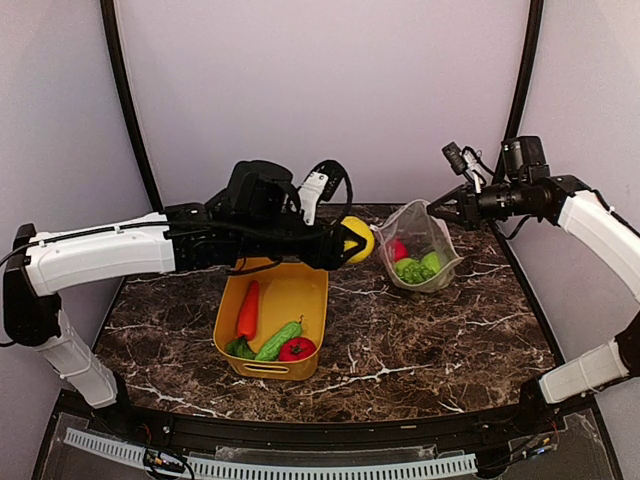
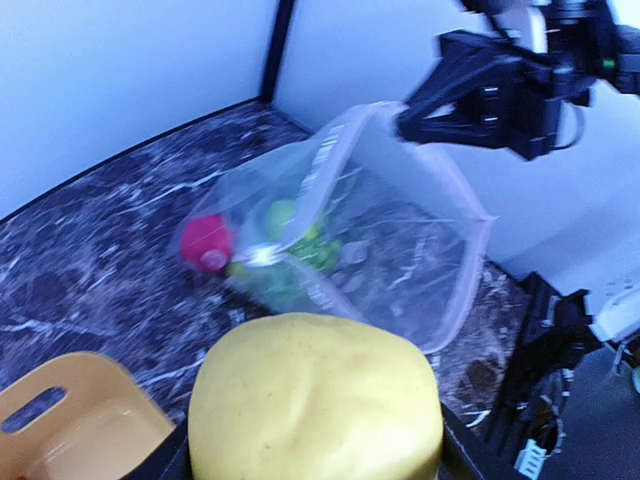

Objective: Place the food in the zip-top bag and seal the zipper
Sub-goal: Place the fake fruit in the zipper food storage bag.

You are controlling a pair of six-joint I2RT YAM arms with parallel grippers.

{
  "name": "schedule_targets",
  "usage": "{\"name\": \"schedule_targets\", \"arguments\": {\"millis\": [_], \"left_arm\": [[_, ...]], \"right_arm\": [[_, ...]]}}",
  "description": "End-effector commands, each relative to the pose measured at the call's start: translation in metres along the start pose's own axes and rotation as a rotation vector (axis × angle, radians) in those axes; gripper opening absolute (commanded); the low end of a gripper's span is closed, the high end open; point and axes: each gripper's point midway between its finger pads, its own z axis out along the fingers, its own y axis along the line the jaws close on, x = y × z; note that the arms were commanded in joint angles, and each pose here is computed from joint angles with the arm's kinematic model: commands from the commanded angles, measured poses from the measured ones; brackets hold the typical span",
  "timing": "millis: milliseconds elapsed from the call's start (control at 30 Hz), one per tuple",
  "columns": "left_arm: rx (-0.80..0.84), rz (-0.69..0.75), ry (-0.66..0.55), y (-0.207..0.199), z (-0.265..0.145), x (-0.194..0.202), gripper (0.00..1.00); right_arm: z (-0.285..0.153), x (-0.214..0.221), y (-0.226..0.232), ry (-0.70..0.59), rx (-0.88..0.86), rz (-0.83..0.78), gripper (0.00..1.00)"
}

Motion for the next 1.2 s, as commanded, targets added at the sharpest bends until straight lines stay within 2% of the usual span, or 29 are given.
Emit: {"name": "schedule_targets", "arguments": {"millis": [0, 167, 367, 467, 500, 533, 633, 767, 967, 1067, 1167], "left_arm": [[0.275, 0.006, -0.157, -0.063, 0.002, -0.024, 0.51], [0.357, 0.028, -0.17, -0.098, 0.019, -0.029, 0.49], [0.312, 0.034, -0.151, -0.107, 0.048, -0.026, 0.45], [0.242, 0.023, -0.16, -0.099, 0.06, -0.032, 0.44], [0.223, 0.029, -0.128, -0.095, 0.069, -0.022, 0.44], [0.184, 0.028, -0.149, -0.091, 0.071, -0.031, 0.44], [0.094, 0.03, -0.098, -0.076, 0.092, -0.018, 0.43], [-0.096, 0.0, -0.068, -0.047, 0.106, -0.017, 0.44], [-0.216, -0.025, -0.059, -0.026, 0.12, -0.008, 0.51], [-0.187, -0.034, -0.072, -0.031, 0.131, -0.011, 0.57], [-0.114, -0.04, -0.102, -0.041, 0.139, -0.024, 0.67]], "right_arm": [[-0.003, -0.012, 0.013, 0.002, -0.014, -0.024, 0.0], [-0.005, -0.018, 0.022, 0.006, -0.03, -0.027, 0.0], [-0.01, -0.027, 0.031, 0.003, -0.052, -0.016, 0.0], [-0.012, -0.03, 0.034, -0.004, -0.067, -0.004, 0.0], [-0.013, -0.031, 0.036, -0.007, -0.071, -0.003, 0.0], [-0.013, -0.032, 0.037, -0.009, -0.075, -0.003, 0.0], [-0.011, -0.03, 0.037, -0.004, -0.083, 0.009, 0.0], [-0.009, -0.03, 0.036, 0.0, -0.094, 0.025, 0.0], [-0.008, -0.035, 0.036, -0.008, -0.106, 0.034, 0.0], [-0.007, -0.038, 0.035, -0.009, -0.103, 0.041, 0.0], [-0.01, -0.045, 0.034, -0.012, -0.093, 0.046, 0.0]]}}
